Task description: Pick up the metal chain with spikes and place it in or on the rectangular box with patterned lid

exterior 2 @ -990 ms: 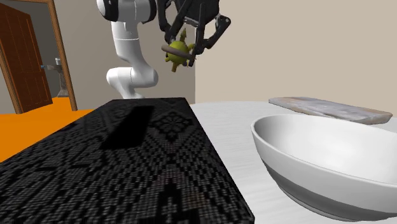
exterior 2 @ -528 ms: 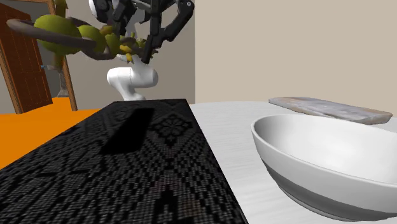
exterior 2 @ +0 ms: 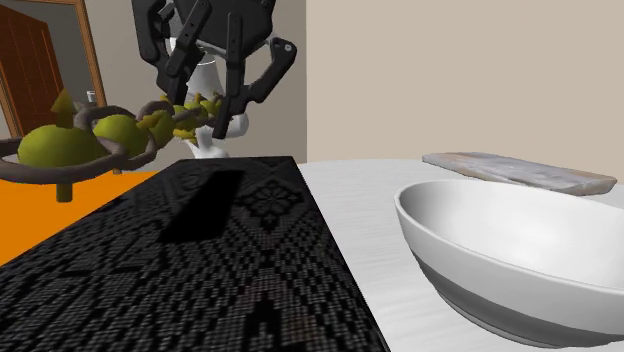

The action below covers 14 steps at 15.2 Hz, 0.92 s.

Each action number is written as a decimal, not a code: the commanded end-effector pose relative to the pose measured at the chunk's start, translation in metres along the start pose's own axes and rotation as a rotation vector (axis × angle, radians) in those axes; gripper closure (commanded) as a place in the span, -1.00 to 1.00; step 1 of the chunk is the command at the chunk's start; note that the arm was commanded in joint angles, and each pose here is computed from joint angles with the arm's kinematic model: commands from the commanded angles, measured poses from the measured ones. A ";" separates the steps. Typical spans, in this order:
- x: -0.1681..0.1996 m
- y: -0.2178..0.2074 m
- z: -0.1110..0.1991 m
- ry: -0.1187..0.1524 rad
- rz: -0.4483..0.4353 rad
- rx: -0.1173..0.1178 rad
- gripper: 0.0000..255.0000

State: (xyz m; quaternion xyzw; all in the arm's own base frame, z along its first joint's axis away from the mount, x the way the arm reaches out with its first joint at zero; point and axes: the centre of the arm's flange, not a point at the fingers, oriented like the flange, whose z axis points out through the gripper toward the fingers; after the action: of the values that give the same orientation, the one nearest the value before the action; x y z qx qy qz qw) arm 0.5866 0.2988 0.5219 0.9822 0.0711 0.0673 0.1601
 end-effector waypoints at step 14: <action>-0.005 -0.011 0.034 0.001 0.000 0.000 -1.00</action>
State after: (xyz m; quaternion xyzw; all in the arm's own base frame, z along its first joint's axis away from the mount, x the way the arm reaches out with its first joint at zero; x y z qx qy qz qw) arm 0.5858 0.2978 0.4862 0.9822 0.0711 0.0675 0.1600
